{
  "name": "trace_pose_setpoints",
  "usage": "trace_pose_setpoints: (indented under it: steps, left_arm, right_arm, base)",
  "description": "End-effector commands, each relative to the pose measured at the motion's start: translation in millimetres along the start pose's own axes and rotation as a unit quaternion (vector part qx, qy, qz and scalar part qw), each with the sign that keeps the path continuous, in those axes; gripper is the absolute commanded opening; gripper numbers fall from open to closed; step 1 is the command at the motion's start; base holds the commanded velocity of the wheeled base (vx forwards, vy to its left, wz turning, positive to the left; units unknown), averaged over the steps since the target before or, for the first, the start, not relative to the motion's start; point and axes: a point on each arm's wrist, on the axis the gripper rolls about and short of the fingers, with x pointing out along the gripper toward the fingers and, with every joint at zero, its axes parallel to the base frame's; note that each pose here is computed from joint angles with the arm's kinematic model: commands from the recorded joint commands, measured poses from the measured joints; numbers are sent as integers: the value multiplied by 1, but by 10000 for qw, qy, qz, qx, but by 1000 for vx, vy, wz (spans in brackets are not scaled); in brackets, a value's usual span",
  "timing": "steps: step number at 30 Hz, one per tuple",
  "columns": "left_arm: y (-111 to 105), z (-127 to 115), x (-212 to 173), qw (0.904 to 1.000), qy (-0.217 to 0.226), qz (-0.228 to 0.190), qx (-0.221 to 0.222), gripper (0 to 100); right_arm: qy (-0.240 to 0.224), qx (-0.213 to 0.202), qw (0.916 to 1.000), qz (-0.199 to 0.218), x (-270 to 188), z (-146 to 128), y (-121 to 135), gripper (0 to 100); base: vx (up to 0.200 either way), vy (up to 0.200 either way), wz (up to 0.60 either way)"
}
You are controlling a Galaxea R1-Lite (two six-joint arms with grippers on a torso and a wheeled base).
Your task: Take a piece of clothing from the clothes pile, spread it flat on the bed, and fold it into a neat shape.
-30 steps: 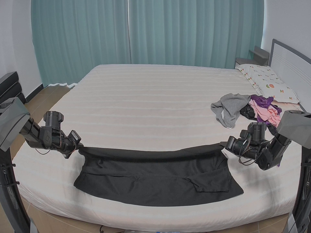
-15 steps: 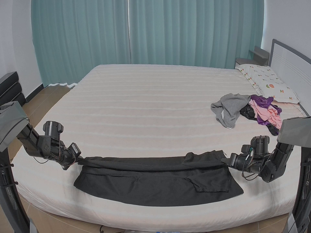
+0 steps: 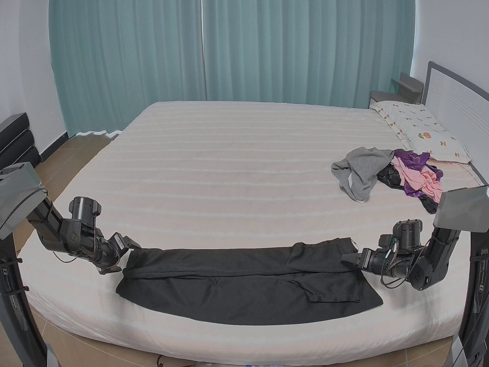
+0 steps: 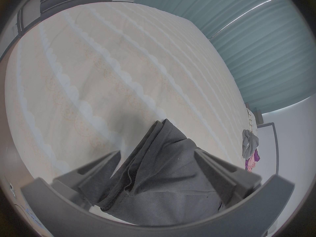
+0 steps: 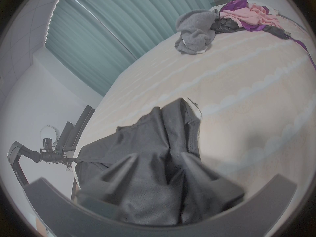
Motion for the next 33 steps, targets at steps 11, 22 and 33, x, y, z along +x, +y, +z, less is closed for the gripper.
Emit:
trace_pose_setpoints:
  steps: [11,22,33]
  left_arm:
    - [-18,25,5,9989,-378,-264,65,100]
    - [-29,19,45,9986,-393,11,349,100]
    - [-31,16,47,9983,-436,87,369,0]
  right_arm:
    - [-515,430,9977,137,2,42,9,100]
    - [-263,882,9957,-126,15,43,3,100]
    - [-186,934,9952,-232,21,37,-3,100]
  base:
    - [0,0,0]
    - [0,0,0]
    - [0,0,0]
